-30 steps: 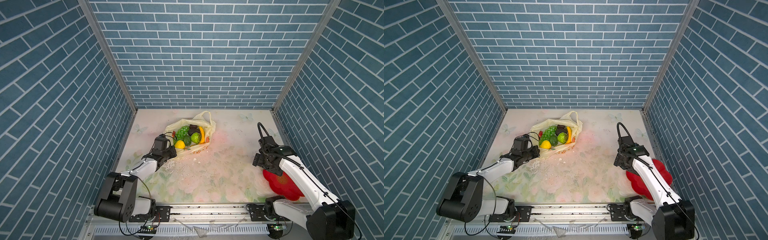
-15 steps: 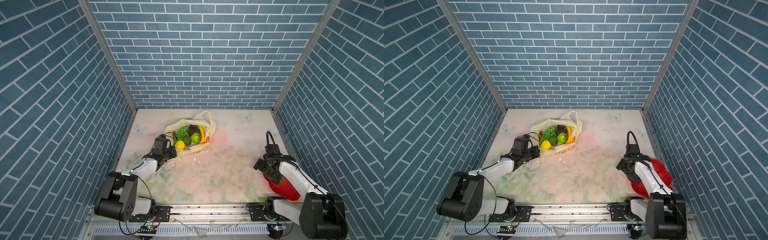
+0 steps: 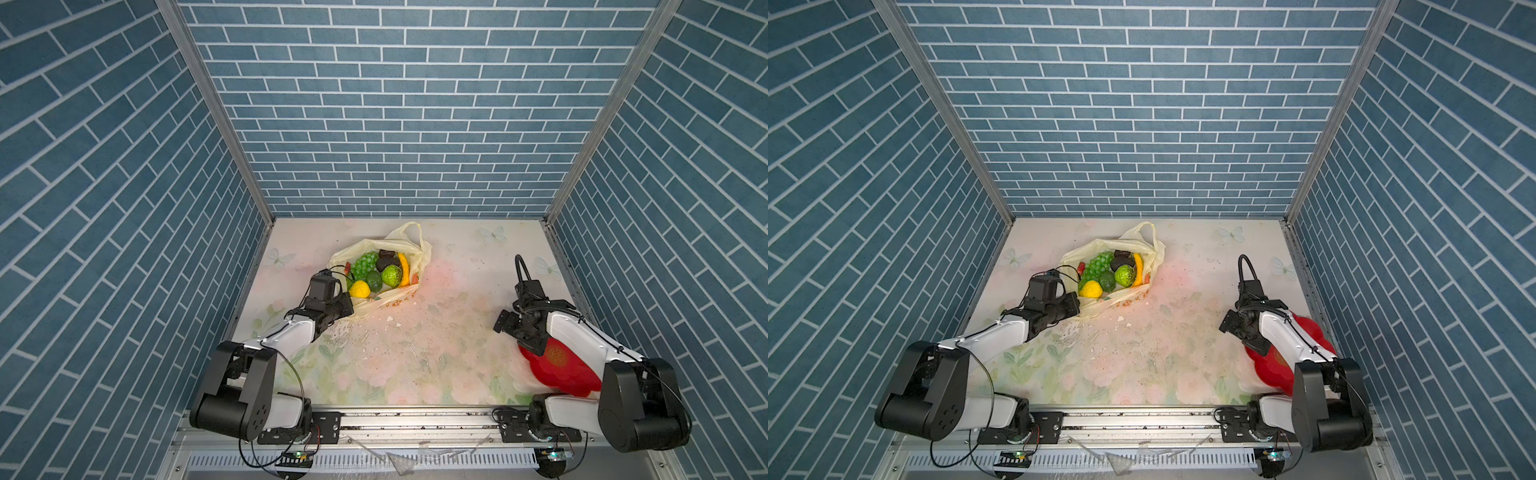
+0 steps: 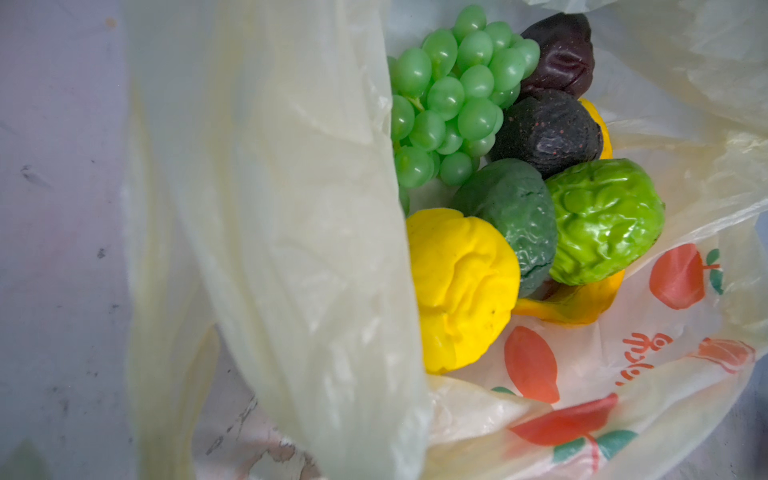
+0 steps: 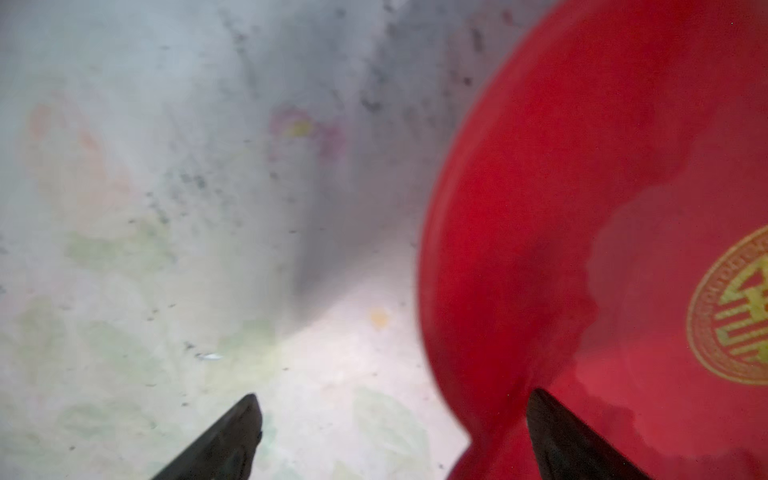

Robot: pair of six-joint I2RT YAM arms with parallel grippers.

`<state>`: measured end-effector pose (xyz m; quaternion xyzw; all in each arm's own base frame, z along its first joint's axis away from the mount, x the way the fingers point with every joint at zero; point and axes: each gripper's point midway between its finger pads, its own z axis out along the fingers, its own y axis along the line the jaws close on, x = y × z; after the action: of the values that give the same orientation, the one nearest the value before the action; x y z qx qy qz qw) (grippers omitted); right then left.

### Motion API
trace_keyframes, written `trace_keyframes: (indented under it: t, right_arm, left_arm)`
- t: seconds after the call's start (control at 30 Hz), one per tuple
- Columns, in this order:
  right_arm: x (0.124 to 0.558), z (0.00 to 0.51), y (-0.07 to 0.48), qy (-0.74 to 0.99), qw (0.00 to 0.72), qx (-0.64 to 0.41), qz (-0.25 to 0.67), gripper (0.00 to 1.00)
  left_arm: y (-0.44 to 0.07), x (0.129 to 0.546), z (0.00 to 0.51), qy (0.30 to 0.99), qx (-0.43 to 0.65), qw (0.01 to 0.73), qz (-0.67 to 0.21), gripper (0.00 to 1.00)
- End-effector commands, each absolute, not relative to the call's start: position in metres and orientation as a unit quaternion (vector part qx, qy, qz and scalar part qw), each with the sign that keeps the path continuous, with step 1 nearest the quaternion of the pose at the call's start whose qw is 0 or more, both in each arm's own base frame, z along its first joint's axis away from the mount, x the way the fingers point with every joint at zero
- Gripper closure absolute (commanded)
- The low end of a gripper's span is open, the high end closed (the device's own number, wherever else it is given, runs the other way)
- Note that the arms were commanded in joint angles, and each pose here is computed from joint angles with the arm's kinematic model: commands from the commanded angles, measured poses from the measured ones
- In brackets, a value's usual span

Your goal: Take the fake fruits out of the plastic bag

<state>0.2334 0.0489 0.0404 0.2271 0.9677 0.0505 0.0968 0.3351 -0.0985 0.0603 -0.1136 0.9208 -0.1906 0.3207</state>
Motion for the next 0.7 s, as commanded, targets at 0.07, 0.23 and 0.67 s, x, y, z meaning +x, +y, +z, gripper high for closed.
trace_keyframes:
  t: [0.07,0.23,0.67]
  right_arm:
    - [0.255,0.054,0.089,0.971,0.112,0.197,0.079,0.01]
    - [0.267,0.058,0.132,0.977,0.114,0.154,0.094,0.01]
    - [0.273,0.077,0.232,0.985,0.114,0.043,0.122,0.01]
  left_arm:
    - [-0.098,0.339,0.063,0.921,-0.107,0.327,-0.182,0.98]
    - [-0.097,0.339,0.064,0.921,-0.106,0.330,-0.178,0.98]
    - [-0.091,0.338,0.065,0.920,-0.109,0.338,-0.164,0.98]
